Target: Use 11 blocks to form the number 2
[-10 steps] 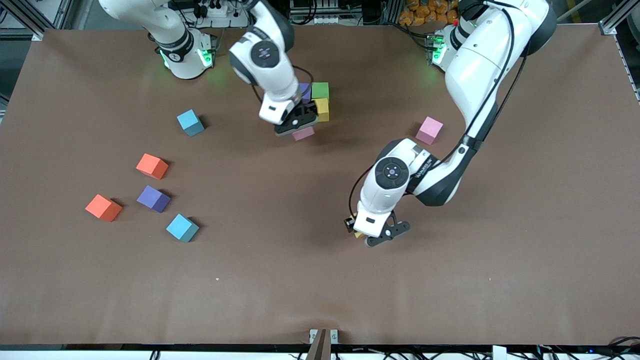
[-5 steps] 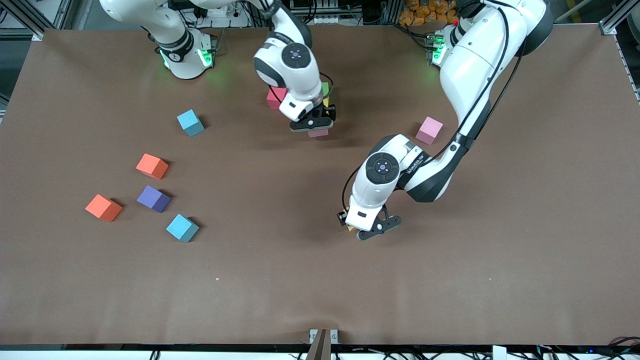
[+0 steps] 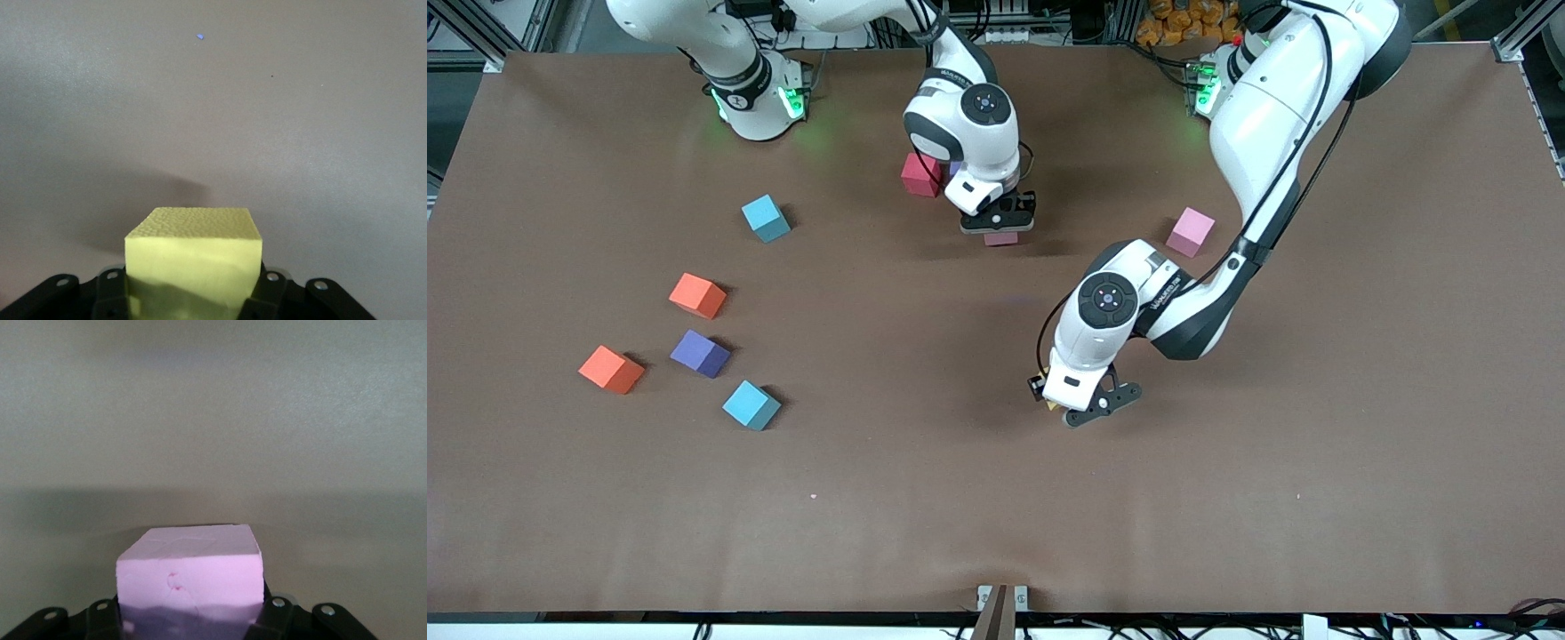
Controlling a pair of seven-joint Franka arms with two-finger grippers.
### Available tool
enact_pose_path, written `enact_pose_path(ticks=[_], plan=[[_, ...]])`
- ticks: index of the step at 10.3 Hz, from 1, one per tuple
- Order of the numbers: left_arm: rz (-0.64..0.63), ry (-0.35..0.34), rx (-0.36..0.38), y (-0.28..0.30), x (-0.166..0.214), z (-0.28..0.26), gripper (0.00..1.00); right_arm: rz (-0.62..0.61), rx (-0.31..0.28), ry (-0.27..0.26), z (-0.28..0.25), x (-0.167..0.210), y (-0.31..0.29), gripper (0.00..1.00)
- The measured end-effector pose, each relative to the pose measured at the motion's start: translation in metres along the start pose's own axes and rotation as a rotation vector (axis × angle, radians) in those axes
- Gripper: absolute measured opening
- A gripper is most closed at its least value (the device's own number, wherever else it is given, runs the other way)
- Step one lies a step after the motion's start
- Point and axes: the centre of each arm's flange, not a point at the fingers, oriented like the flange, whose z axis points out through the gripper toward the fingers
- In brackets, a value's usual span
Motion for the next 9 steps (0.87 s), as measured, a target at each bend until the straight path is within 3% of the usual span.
enact_pose_path(ticks=[9], plan=[[0.0, -0.001, 0.001, -0.0003, -0.0004, 0.0006, 0.57, 0.02, -0.01, -0.004, 0.005, 0.0014, 0.0025, 0.65]])
